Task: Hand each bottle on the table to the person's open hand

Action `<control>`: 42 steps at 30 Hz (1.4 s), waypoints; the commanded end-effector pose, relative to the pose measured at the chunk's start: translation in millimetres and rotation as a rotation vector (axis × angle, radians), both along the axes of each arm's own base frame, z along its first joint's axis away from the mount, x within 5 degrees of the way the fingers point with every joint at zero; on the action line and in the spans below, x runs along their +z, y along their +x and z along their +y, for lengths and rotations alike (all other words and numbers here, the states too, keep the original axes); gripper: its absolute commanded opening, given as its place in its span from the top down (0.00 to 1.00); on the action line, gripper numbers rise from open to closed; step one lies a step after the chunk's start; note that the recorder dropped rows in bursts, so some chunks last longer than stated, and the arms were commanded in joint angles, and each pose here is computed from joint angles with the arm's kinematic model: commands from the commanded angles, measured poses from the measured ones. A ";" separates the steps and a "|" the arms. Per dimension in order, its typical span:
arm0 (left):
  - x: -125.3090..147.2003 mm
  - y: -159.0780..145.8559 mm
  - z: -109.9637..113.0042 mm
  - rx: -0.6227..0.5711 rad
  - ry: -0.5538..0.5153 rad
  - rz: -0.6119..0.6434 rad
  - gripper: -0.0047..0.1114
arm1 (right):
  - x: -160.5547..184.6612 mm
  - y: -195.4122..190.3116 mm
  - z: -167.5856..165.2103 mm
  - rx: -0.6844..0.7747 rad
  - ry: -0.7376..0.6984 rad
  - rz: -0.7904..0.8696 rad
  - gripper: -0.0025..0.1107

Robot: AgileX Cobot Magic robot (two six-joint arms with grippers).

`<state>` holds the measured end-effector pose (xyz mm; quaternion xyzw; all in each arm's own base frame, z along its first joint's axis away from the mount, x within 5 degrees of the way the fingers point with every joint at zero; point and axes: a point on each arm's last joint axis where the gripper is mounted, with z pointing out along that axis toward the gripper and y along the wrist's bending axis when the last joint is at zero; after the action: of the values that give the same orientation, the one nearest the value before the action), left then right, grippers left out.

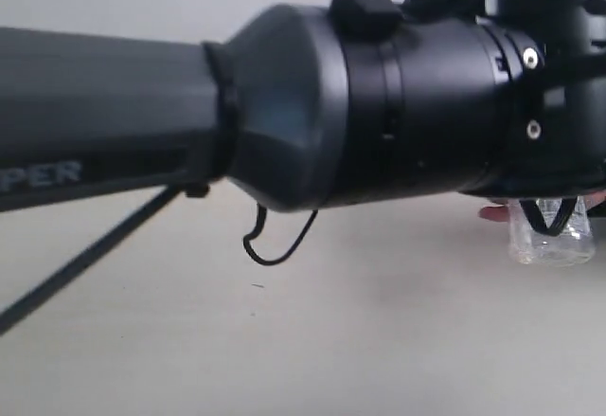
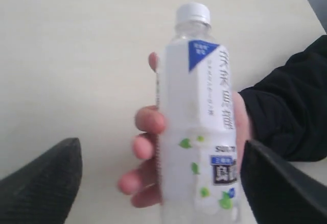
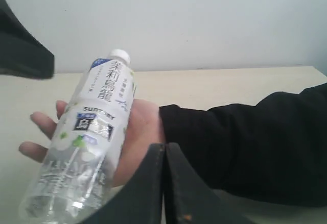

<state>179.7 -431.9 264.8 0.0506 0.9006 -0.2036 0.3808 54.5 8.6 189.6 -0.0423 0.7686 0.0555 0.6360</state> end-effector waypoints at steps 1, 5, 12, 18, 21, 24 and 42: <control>28.8 -0.8 19.9 -0.054 0.148 -0.085 0.50 | -0.7 -0.1 -0.4 -0.005 -0.002 -0.006 0.98; 40.6 -1.5 41.2 0.041 0.256 -0.065 0.96 | -0.7 -0.1 -0.4 -0.005 -0.002 -0.006 0.98; 48.7 -1.5 61.0 0.018 0.400 -0.134 0.94 | -0.7 -0.1 -0.4 -0.005 -0.002 -0.006 0.98; 44.6 5.4 85.7 -0.130 0.358 -0.135 0.95 | -0.7 -0.1 -0.4 -0.005 -0.002 -0.006 0.98; 37.6 10.5 104.7 -0.237 0.319 -0.113 0.95 | -0.7 -0.1 -0.4 -0.005 -0.002 -0.006 0.98; 28.4 14.7 125.1 -0.315 0.253 -0.108 0.95 | -0.7 -0.1 -0.4 -0.005 -0.002 -0.006 0.98; -15.7 10.9 247.6 -0.426 0.077 -0.318 0.95 | -0.7 -0.1 -0.4 -0.005 -0.002 -0.006 0.98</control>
<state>192.5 -196.6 247.6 0.2834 0.8204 -0.2265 0.4419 54.5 8.6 189.6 -0.0423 0.7686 0.0555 0.6360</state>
